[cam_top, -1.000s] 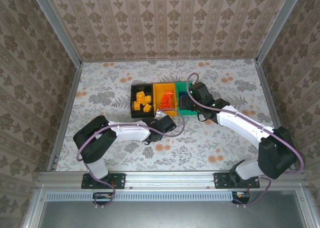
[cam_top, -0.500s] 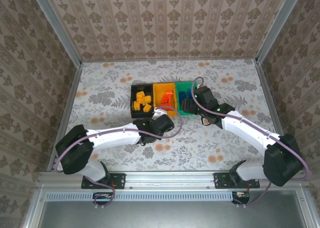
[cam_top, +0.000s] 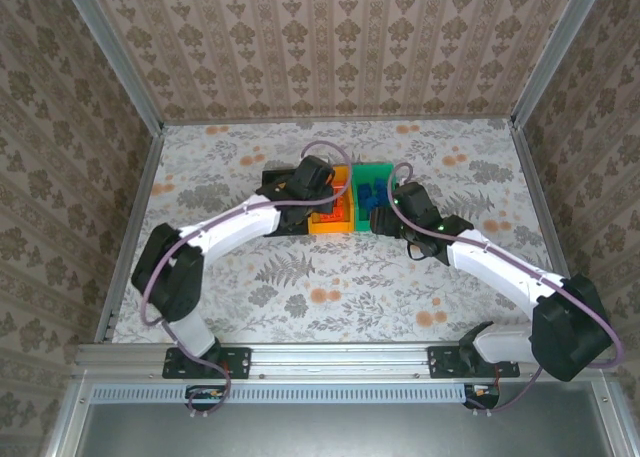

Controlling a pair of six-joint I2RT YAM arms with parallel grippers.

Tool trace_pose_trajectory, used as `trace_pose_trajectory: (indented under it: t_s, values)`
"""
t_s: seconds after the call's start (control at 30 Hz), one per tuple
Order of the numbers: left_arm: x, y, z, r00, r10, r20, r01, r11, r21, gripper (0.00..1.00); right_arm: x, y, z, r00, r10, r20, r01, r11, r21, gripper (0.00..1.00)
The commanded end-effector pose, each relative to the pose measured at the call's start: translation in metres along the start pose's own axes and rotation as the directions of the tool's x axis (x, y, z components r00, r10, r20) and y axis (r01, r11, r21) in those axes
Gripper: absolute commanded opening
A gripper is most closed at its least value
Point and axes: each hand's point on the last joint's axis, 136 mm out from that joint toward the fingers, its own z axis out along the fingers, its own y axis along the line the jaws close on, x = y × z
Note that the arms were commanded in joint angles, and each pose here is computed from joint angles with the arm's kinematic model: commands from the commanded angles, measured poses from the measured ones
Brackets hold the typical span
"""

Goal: Sort the legos into containers by color

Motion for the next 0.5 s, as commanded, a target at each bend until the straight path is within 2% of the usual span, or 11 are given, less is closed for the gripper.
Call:
trace_pose_trajectory:
  t_s: [0.0, 0.1, 0.17, 0.3, 0.47]
  values:
    - [-0.012, -0.009, 0.014, 1.0, -0.007, -0.016, 0.008, 0.998, 0.062, 0.24, -0.006, -0.004, -0.006, 0.999, 0.02, 0.03, -0.02, 1.0, 0.007, 0.77]
    - [-0.018, -0.003, 0.029, 1.0, -0.013, -0.027, 0.014, 0.999, 0.033, 0.26, -0.006, -0.004, -0.006, 0.999, 0.025, 0.032, -0.025, 1.0, 0.002, 0.77]
    - [-0.022, -0.002, 0.034, 1.0, -0.014, -0.028, 0.014, 1.0, 0.023, 0.31, -0.006, -0.003, -0.006, 0.999, 0.026, 0.03, -0.026, 1.0, -0.004, 0.78]
    - [-0.036, -0.003, 0.027, 1.0, -0.014, -0.002, 0.014, 1.0, 0.023, 0.55, -0.009, -0.001, -0.009, 0.999, 0.029, 0.038, -0.029, 1.0, -0.009, 0.78]
    - [-0.055, -0.002, -0.014, 0.995, -0.019, 0.093, 0.016, 0.999, 0.035, 0.84, -0.014, 0.0, -0.016, 0.998, 0.036, 0.06, -0.035, 0.999, -0.019, 0.79]
